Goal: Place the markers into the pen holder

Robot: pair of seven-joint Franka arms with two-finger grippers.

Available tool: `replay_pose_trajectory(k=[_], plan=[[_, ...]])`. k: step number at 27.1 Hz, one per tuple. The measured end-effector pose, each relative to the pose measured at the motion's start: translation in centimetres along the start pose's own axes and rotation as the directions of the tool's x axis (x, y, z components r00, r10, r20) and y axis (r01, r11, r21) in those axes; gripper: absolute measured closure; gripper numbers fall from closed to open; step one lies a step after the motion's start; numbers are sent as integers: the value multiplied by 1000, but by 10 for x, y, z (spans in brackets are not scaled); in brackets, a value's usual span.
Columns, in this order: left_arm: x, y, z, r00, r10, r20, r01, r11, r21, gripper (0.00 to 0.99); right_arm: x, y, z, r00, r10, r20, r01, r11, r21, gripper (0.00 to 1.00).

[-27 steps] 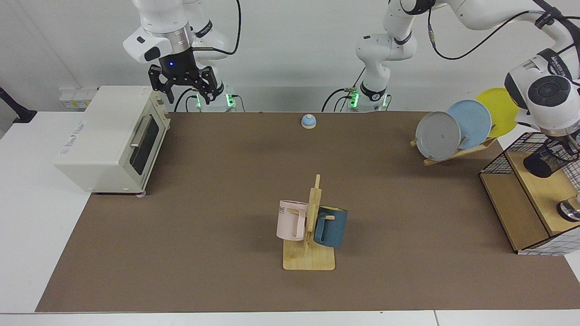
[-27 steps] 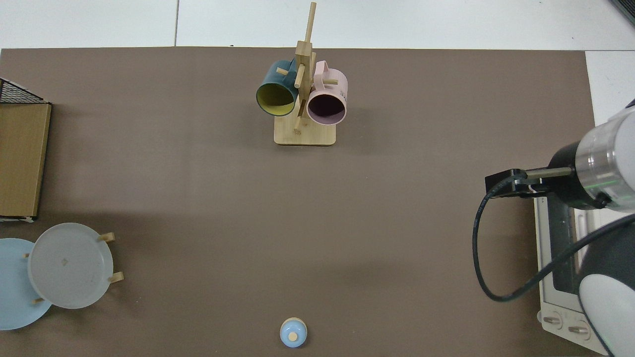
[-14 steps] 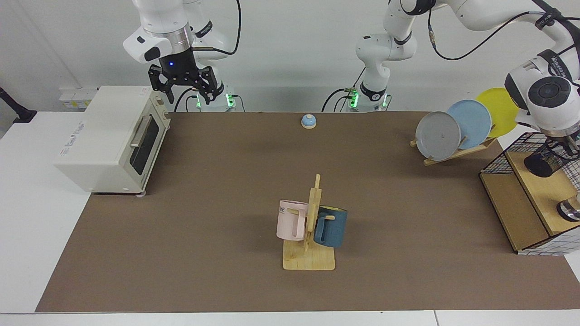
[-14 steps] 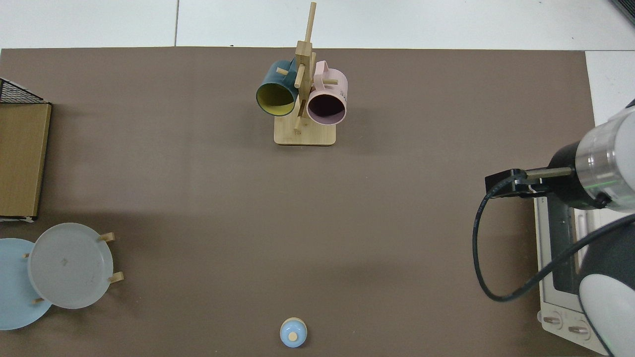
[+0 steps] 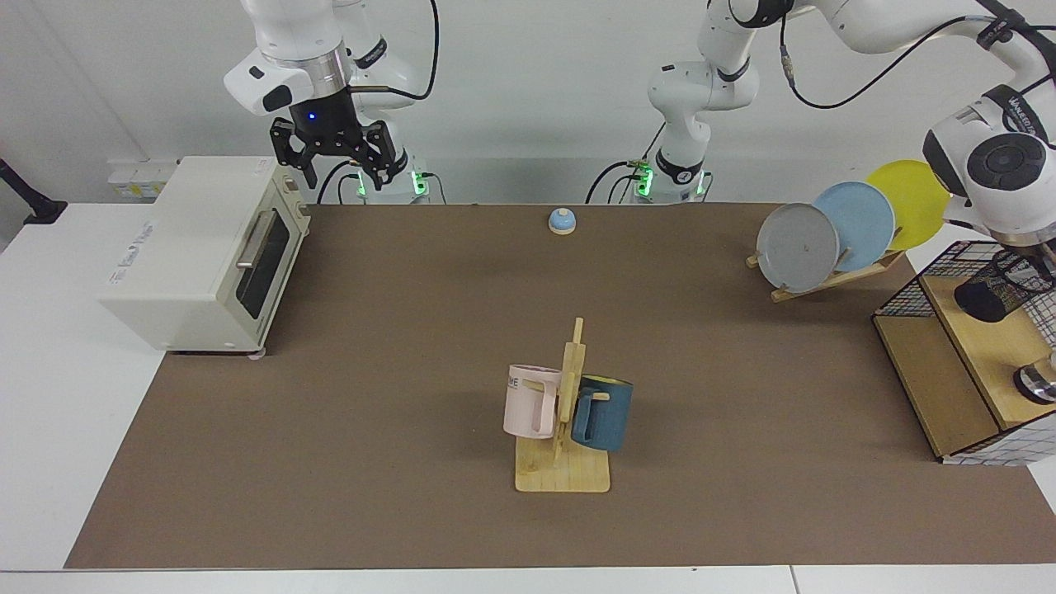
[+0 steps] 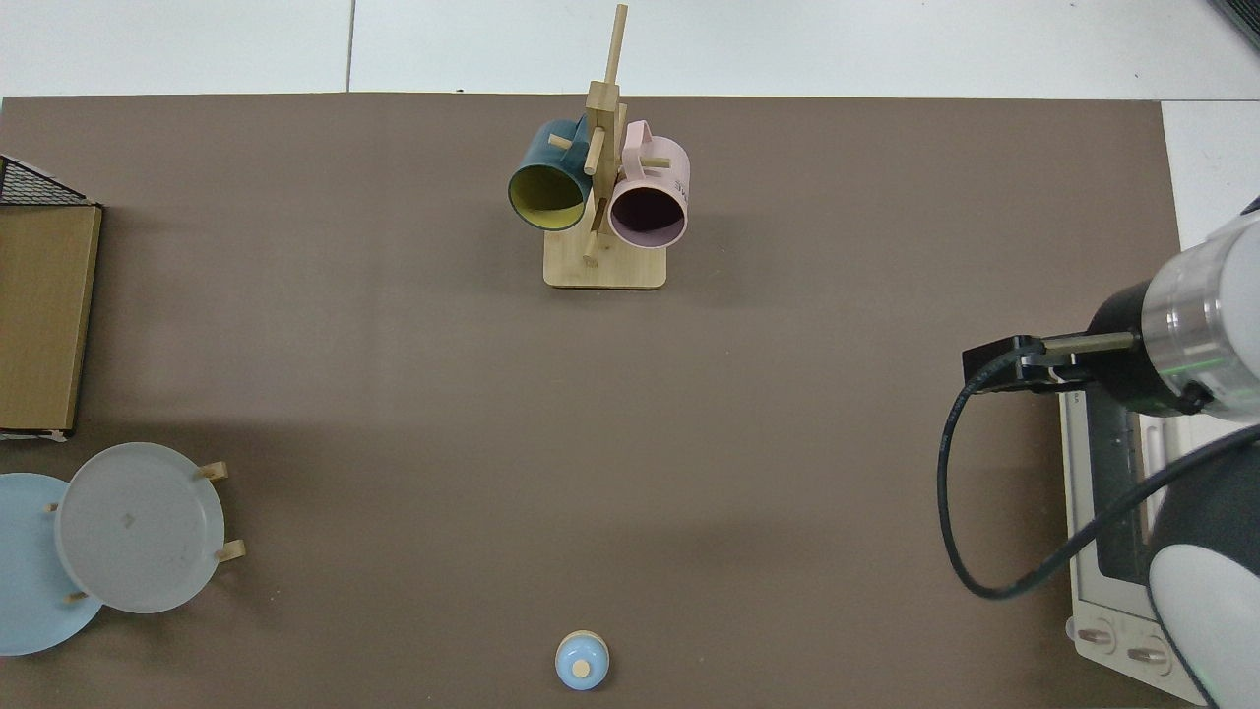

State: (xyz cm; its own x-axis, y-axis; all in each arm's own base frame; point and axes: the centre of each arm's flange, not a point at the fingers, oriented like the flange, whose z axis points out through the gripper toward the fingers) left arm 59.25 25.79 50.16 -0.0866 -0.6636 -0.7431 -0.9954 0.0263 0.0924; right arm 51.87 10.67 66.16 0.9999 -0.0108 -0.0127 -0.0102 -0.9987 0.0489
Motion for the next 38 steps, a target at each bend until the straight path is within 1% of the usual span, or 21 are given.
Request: replay_pose_trajectory(k=[3, 7, 12, 15, 17, 21, 22, 25, 26, 27, 29, 30, 33, 35, 38], plan=[[-3, 0, -5, 1000, -13, -10, 13, 1000, 3, 634, 0, 0, 0, 1000, 0, 0, 0, 1000, 0, 4], [-12, 6, -18, 997, -52, -49, 52, 999, 8, 634, 0, 0, 0, 1000, 0, 0, 0, 1000, 0, 4], [-20, 12, -54, 995, -71, -70, 71, 997, 9, 626, 0, 0, 0, 1000, 0, 0, 0, 1000, 0, 4], [-20, 11, -75, 994, -73, -79, 76, 997, 25, 621, 0, 0, 0, 1000, 0, 0, 0, 1000, 0, 4], [-22, 12, -86, 993, -79, -90, 83, 996, 38, 621, 0, 0, 0, 1000, 0, 0, 0, 1000, 0, 4], [-29, 16, -99, 988, -102, -120, 110, 992, 61, 586, 0, 0, 0, 1000, 0, 0, 0, 1000, 0, 4], [-31, 18, -102, 986, -109, -130, 118, 991, 66, 511, 0, 0, 0, 1000, 0, 0, 0, 1000, 0, 4], [-36, 24, -112, 975, -132, -178, 149, 985, 82, 388, 0, 0, 0, 1000, 0, 0, 0, 1000, 0, 4], [-36, 26, -116, 970, -139, -199, 159, 983, 88, 286, 0, 0, 0, 1000, 0, 0, 0, 1000, 0, 4], [-36, 28, -121, 965, -144, -219, 167, 981, 93, 273, 0, 0, 0, 1000, 0, 0, 0, 1000, 0, 4], [-35, 31, -134, 955, -155, -254, 186, 977, 102, 264, 0, 0, 0, 1000, 0, 0, 0, 1000, 0, 4], [-33, 33, -143, 948, -165, -274, 200, 974, 103, 225, 0, 0, 0, 1000, 0, 0, 0, 1000, 0, 4], [-24, 39, -166, 915, -223, -335, 262, 962, 77, 207, 0, 0, 0, 1000, 0, 0, 0, 1000, 0, 4], [-15, 44, -180, 878, -282, -387, 319, 947, 34, 211, 0, 0, 0, 1000, 0, 0, 0, 1000, 0, 4], [1, 51, -201, 804, -381, -457, 400, 915, -58, 189, 0, 0, 0, 1000, 0, 0, 0, 1000, 0, 4]])
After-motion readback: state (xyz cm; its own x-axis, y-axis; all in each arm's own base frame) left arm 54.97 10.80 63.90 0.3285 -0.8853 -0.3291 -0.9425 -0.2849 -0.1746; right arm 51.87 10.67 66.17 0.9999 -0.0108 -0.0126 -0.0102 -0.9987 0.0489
